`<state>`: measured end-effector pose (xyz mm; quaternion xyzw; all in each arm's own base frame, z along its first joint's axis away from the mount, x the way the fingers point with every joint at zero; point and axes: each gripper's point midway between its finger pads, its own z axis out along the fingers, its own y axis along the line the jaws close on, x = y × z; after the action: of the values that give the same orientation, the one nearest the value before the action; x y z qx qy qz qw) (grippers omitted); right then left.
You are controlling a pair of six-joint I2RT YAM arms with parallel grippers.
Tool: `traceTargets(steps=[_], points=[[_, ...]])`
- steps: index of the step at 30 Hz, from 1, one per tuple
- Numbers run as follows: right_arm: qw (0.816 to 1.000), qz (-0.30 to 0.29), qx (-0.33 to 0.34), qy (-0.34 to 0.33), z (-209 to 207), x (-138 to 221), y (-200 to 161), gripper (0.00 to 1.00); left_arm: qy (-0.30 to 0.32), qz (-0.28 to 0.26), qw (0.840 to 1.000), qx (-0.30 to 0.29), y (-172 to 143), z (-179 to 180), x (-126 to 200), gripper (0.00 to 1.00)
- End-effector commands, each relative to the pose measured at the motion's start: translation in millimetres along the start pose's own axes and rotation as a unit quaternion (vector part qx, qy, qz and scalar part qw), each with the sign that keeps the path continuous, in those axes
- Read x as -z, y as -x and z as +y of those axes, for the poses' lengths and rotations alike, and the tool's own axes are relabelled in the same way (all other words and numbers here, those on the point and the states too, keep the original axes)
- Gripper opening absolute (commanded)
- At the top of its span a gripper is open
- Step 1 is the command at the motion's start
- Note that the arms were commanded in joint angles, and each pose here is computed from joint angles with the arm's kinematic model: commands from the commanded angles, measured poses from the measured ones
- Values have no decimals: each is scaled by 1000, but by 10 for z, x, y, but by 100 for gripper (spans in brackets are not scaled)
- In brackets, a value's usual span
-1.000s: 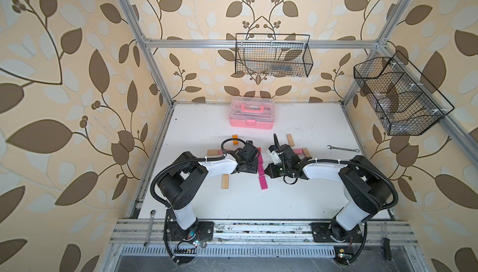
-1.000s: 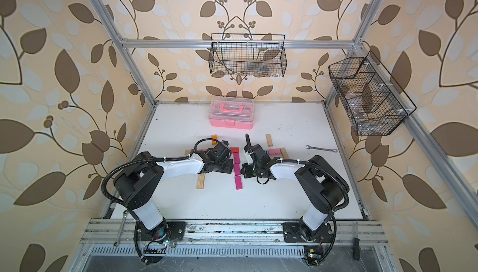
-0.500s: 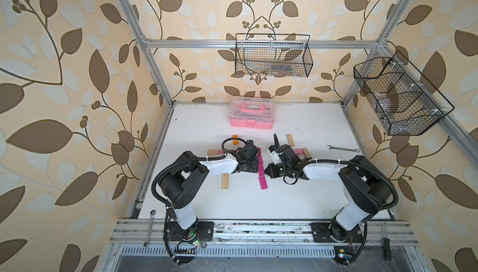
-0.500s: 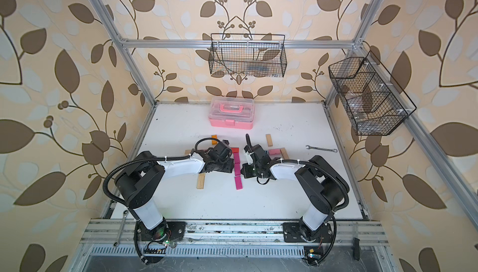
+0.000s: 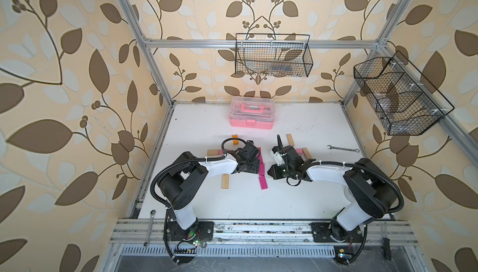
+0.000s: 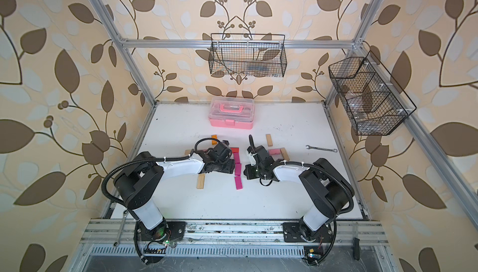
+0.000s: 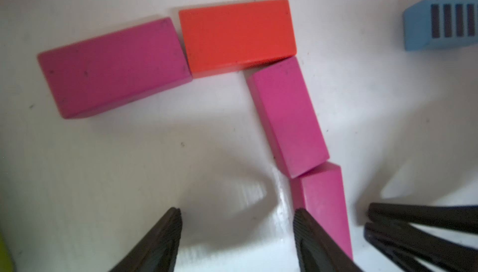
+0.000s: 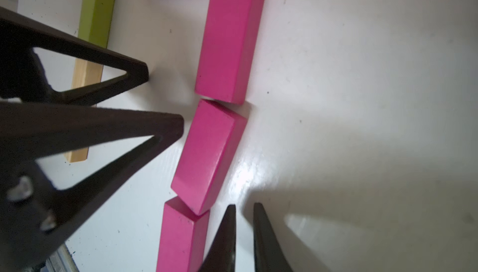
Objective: Assemble the number 7 with building blocks
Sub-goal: Adjust the building block at the center of the board.
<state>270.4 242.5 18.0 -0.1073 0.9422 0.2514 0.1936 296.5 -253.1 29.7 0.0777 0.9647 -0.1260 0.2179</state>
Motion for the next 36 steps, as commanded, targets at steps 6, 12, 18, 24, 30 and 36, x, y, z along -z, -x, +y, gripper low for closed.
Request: traceTargets(steps=[6,12,18,24,30,36], points=[[998,38,10,-39,-99,99,-433,17,-1,7,1000,4,-215,119,403,76],[998,41,20,-31,44,92,-552,17,-36,38,999,-5,-444,17,478,77],[998,44,22,-31,75,75,-629,17,-39,74,996,-24,-651,-112,398,77],[998,44,26,-24,156,58,-669,17,-26,72,997,-20,-666,-66,360,77],[998,43,24,-26,136,64,-677,17,-32,89,995,-24,-693,-135,243,76],[999,31,30,-24,137,130,-666,17,-27,80,996,-24,-651,-128,252,76]])
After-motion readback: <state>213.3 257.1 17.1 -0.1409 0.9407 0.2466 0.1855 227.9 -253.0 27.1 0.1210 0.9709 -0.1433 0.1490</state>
